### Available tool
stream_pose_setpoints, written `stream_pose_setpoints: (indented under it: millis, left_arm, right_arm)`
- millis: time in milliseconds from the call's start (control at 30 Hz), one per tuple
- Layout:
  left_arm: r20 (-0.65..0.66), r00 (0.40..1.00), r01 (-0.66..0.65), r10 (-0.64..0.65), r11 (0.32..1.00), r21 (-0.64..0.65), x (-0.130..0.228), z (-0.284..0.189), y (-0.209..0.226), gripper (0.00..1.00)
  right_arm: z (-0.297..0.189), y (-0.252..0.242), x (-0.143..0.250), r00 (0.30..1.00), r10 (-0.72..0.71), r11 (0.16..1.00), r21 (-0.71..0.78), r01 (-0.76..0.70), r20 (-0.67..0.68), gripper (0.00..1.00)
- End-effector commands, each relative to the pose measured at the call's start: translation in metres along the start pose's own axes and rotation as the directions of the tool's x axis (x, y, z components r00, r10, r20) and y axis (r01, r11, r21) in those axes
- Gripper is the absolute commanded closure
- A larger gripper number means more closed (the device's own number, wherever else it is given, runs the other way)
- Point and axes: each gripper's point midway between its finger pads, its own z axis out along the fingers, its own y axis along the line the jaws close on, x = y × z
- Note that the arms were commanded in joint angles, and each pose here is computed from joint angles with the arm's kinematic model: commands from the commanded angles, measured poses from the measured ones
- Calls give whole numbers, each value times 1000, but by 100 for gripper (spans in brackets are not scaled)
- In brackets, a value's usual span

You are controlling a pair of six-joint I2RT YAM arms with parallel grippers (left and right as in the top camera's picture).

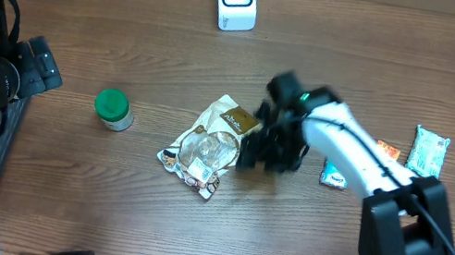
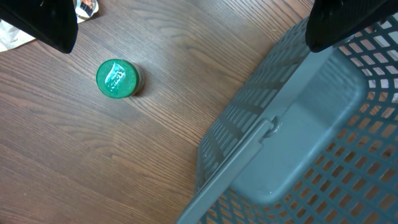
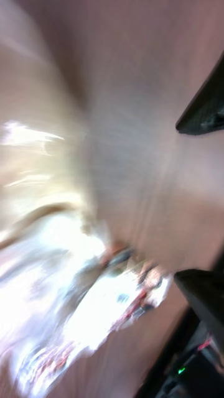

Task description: Scan the item barcode

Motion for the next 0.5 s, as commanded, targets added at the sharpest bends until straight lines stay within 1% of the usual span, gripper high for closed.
stream_pose_setpoints:
  millis: [0, 33, 67, 133, 233, 333, 467]
  left_arm:
    - [14, 1000, 26, -26, 1000, -5, -2, -4, 4, 0]
    - [14, 1000, 26, -26, 1000, -5, -2, -4, 4, 0]
    - [14, 1000, 26, -26, 1000, -5, -2, -4, 4, 0]
    - [14, 1000, 26, -26, 1000, -5, -2, -4, 4, 0]
    - [14, 1000, 26, -26, 1000, -5, -2, -4, 4, 0]
    - [14, 1000, 26, -26, 1000, -5, -2, -4, 4, 0]
    - [14, 1000, 26, -26, 1000, -5, -2, -4, 4, 0]
  right_arm:
    - [-39, -15, -52, 951, -244, 970, 70, 235, 189, 14]
    - [-45, -20, -67, 931, -270, 963, 91, 255, 245, 11]
    - [-46, -24, -82, 917, -273, 962, 97, 256, 290, 11]
    - [-41, -28, -99, 902, -273, 962, 74, 264, 334, 11]
    - [-16, -36, -110, 899, -300, 952, 35, 305, 318, 10]
    - [10, -44, -114, 915, -282, 952, -32, 304, 289, 10]
    - [16, -36, -119, 915, -254, 934, -165, 316, 315, 10]
